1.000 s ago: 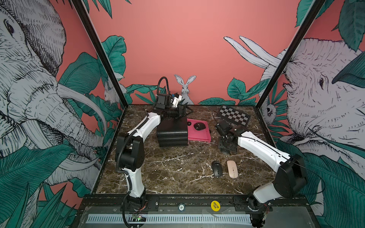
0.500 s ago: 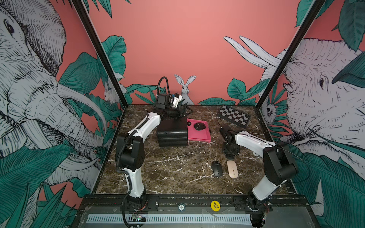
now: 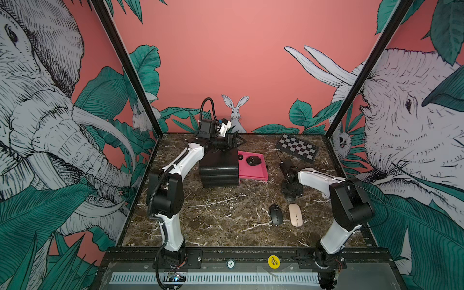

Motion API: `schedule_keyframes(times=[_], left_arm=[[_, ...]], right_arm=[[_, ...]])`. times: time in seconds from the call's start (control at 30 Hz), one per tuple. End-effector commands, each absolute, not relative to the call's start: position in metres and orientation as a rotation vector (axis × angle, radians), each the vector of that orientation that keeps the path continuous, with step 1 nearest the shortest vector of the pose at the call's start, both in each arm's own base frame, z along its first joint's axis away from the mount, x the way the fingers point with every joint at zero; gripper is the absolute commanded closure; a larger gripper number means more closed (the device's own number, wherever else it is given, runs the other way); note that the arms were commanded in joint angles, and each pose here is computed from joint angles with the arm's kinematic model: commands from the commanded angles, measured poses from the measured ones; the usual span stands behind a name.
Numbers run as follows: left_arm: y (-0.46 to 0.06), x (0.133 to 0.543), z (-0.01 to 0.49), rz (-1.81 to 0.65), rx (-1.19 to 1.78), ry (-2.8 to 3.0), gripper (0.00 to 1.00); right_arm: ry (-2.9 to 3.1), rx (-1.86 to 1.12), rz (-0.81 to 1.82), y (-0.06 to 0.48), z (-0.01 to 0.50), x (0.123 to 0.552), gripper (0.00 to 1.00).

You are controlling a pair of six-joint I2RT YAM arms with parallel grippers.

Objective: Take the mice out of the drawer
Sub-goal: Place the mouse at the center of the board.

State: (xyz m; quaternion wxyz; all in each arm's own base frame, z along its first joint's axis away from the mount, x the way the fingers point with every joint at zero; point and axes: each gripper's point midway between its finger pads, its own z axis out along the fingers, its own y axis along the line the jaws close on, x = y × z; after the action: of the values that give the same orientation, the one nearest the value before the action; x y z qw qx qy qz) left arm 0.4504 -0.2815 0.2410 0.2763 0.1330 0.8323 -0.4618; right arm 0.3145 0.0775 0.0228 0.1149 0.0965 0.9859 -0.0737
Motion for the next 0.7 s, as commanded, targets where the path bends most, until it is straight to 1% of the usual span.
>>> schedule_keyframes(times=[0.0,0.17,0.27,0.37,0.5,0.6,0.67], left_arm=[[-0.269,0.439,0.179,-1.186,0.213,2.481,0.04],[-0.271,0.439,0.181,-1.196,0.213,2.474,0.04],[-0.270,0.439,0.183,-1.194,0.213,2.472,0.04],[-0.268,0.438,0.184,-1.181,0.219,2.472,0.04],[-0.267,0.436,0.184,-1.166,0.221,2.479,0.04],[-0.267,0.436,0.184,-1.162,0.223,2.477,0.04],[-0.267,0.437,0.185,-1.164,0.228,2.472,0.04]], right_arm=[[2.893,0.271,-0.232,0.073,0.024,0.309,0.24],[2.805,0.332,-0.201,0.073,0.055,0.320,0.14],[2.733,0.388,-0.134,0.080,0.087,0.338,0.12],[2.633,0.482,0.033,0.098,0.129,0.356,0.10],[2.546,0.593,0.246,0.133,0.161,0.384,0.09],[2.506,0.653,0.398,0.165,0.169,0.405,0.10],[2.475,0.707,0.520,0.188,0.168,0.420,0.11]])
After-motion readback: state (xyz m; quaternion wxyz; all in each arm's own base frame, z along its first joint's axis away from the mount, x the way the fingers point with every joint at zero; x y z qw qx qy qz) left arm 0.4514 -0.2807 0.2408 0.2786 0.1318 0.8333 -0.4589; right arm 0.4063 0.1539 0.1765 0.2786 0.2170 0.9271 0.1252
